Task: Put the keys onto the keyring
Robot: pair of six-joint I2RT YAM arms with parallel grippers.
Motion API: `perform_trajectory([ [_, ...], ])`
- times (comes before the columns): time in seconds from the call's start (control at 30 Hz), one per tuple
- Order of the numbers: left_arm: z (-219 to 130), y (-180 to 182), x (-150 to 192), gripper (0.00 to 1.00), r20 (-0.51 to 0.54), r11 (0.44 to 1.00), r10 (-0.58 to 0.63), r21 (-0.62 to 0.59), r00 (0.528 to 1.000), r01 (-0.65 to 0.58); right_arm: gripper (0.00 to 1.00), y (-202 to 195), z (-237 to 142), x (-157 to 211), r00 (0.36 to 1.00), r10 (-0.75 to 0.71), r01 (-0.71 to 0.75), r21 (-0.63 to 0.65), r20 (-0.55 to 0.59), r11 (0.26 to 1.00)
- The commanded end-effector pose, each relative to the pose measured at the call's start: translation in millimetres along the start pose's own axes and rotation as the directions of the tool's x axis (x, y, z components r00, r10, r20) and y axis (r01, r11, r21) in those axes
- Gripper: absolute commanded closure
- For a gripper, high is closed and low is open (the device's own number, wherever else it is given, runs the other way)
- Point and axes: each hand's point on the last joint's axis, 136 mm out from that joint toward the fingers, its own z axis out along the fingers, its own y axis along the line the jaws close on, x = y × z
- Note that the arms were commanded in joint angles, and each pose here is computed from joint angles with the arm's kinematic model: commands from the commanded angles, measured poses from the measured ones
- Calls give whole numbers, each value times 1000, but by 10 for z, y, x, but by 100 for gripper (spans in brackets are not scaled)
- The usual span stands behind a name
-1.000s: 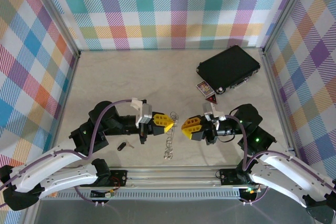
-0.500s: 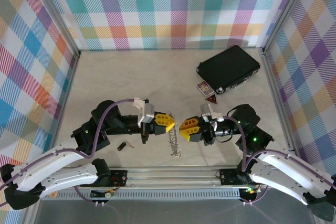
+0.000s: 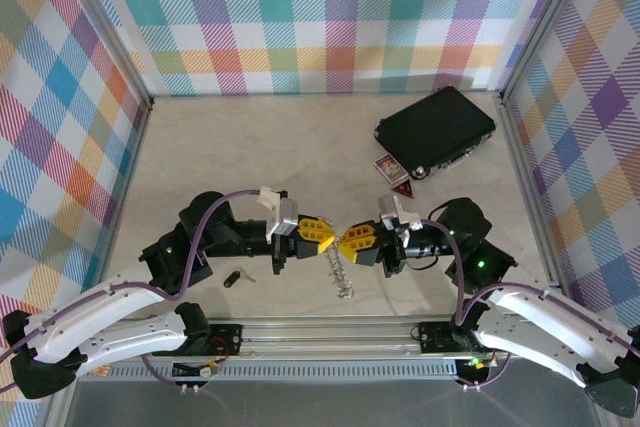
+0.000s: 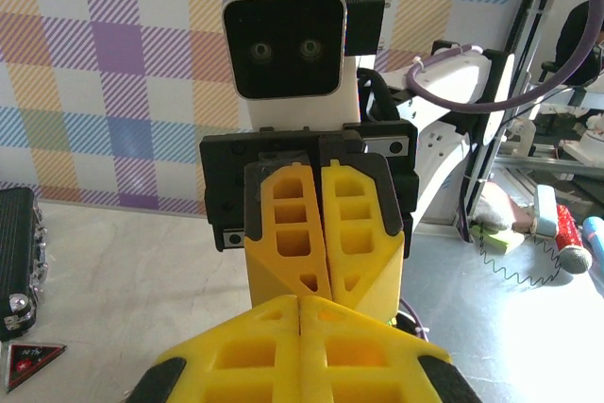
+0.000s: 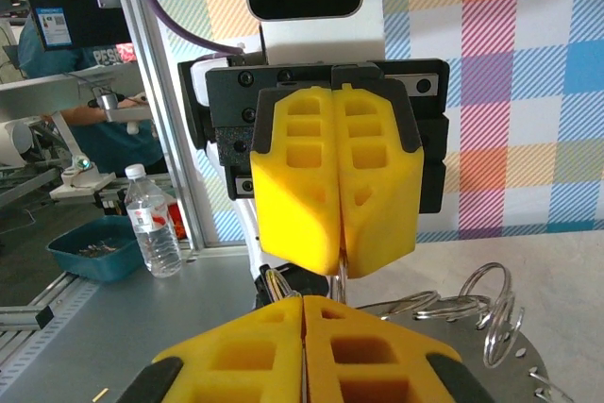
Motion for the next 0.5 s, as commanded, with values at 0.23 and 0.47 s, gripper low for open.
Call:
perform_trajectory([
  [0.23,19,-79,-85,100,40,999,21,38,999,-23,100,-9,32,-72,1000,-25,26,5,-8,1000],
  [0.47,29,-51,-27,100,19,1000,14,26,1000,-14,100,-27,25,-46,999,-21,22,20,-27,1000],
])
